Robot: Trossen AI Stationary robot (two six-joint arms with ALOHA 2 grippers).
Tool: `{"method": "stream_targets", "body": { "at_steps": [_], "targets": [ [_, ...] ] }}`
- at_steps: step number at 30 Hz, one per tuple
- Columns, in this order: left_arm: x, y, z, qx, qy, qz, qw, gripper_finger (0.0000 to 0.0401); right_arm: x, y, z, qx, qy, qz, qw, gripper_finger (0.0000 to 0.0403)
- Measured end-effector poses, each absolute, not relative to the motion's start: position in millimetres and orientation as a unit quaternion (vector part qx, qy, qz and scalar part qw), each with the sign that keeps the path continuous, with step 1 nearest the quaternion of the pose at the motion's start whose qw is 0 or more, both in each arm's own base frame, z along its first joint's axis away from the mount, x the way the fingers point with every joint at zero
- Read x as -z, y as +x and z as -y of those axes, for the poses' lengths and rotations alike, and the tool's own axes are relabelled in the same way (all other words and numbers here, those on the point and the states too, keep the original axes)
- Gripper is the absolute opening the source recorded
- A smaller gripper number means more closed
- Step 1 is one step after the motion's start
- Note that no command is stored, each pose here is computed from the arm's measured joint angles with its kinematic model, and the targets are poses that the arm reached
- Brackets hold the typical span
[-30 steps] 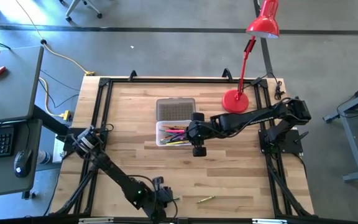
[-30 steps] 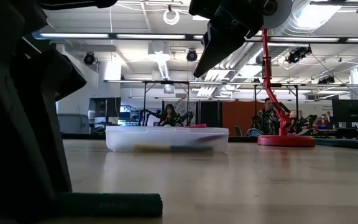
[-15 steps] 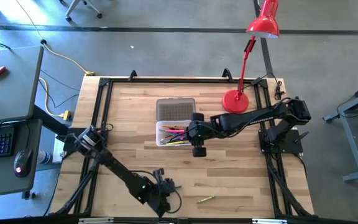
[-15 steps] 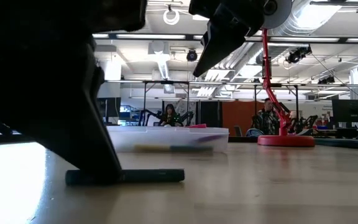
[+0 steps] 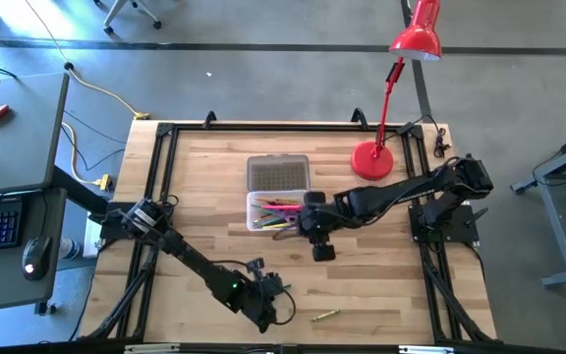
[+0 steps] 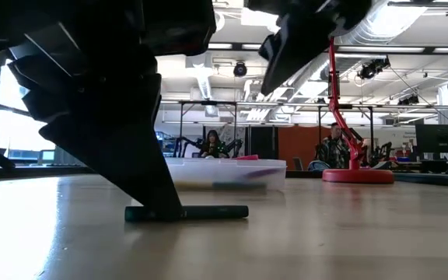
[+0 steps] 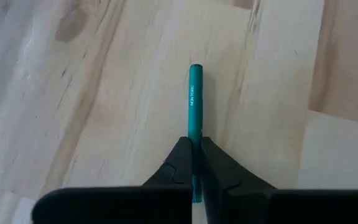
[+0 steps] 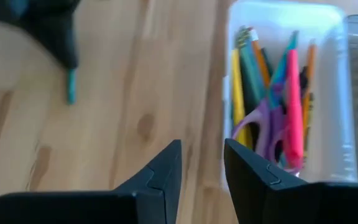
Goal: Pick & place school supplies into a supply box
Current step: Put the dark green crayon into the supply box
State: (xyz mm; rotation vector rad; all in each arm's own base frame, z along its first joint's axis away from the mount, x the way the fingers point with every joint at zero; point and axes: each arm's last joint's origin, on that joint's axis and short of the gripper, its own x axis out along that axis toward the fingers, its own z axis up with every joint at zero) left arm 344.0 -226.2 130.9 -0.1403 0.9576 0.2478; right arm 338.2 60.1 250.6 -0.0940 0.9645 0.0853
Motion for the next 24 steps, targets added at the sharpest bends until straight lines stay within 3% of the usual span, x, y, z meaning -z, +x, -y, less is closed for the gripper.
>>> {"method": "stream_targets", "body": {
  "at_steps": [11,18,24],
  "targets": [
    [-159.0,338.0,209.1,-0.162,-0.040,-0.448,0.878,0.0043,-294.3,292.4,-111.8,-0.008,-0.078,-0.402,0.912,0.0099],
    [-181.3,357.8,153.0,-0.192,-0.003,-0.455,0.870,0.0047,-311.9,265.6,-140.3,-0.033,-0.080,-0.367,0.926,0.0099],
    [-187.5,376.5,95.9,-0.205,0.000,-0.471,0.858,0.0047,-303.8,252.6,-164.0,-0.086,-0.085,-0.396,0.910,0.0099]
  ]
}}
